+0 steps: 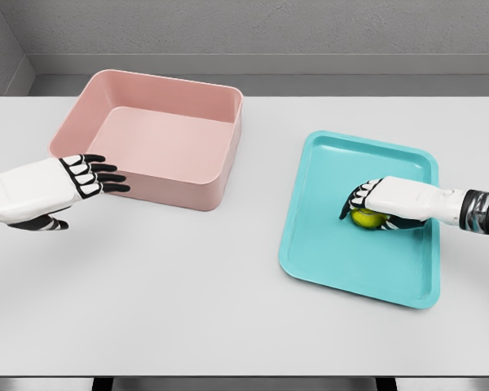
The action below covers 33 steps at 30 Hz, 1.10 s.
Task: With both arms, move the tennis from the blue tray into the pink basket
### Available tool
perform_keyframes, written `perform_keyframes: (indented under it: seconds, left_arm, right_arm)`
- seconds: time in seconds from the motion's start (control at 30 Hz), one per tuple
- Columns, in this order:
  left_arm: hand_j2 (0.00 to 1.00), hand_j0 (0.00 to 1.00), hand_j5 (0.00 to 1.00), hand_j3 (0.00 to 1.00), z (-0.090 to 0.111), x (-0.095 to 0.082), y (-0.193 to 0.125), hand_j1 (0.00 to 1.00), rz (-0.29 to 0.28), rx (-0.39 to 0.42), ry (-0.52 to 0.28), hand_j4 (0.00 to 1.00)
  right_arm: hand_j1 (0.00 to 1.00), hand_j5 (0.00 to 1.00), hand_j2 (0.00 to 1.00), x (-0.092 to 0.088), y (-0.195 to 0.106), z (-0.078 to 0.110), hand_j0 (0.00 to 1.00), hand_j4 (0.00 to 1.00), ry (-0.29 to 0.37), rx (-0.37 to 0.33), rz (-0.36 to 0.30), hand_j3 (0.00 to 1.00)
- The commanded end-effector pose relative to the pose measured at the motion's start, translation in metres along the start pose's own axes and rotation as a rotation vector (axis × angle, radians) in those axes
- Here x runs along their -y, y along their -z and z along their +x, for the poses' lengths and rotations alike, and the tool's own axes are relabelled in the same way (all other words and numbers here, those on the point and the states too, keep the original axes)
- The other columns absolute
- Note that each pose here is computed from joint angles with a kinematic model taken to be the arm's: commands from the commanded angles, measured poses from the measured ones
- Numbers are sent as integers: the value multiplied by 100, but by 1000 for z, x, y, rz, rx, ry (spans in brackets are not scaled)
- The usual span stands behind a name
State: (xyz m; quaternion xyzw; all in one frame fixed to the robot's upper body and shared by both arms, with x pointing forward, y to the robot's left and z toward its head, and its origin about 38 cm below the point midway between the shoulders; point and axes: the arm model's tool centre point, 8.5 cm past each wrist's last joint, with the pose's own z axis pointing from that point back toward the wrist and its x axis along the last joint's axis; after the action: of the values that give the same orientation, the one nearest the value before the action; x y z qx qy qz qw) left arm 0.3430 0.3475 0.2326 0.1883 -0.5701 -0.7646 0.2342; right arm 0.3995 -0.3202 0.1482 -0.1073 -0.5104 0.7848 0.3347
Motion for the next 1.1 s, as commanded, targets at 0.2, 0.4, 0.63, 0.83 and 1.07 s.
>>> perform_keyframes:
  seconds: [0.2,0.4,0.63,0.83,1.07]
  left_arm:
    - [100,100,100,100,0,-1,-1,100,2,-1,-4,100]
    - [100,100,100,100,-1,-1,-1,100,2,-2,-2,100]
    - [100,100,100,100,-1,-2,-1,100,1,-3,0,100]
    - [100,100,100,100,-1,-2,-1,100,1,-3,0,100]
    - [100,100,100,100,-1,-2,-2,100,-1,-4,2,100]
  right_arm:
    - [59,59,59,2,-1,0,59,59,0,-2,-3,59]
    - [53,53,53,10,-6,-3,53,53,-4,-11,-24,53]
    - [50,50,50,22,-8,-1,50,50,-22,-8,-50,50]
    - [49,49,49,35,-6,8,49,49,-55,17,-71,49]
    - [48,48,48,54,-2,32,48,48,-124,79,-100,48]
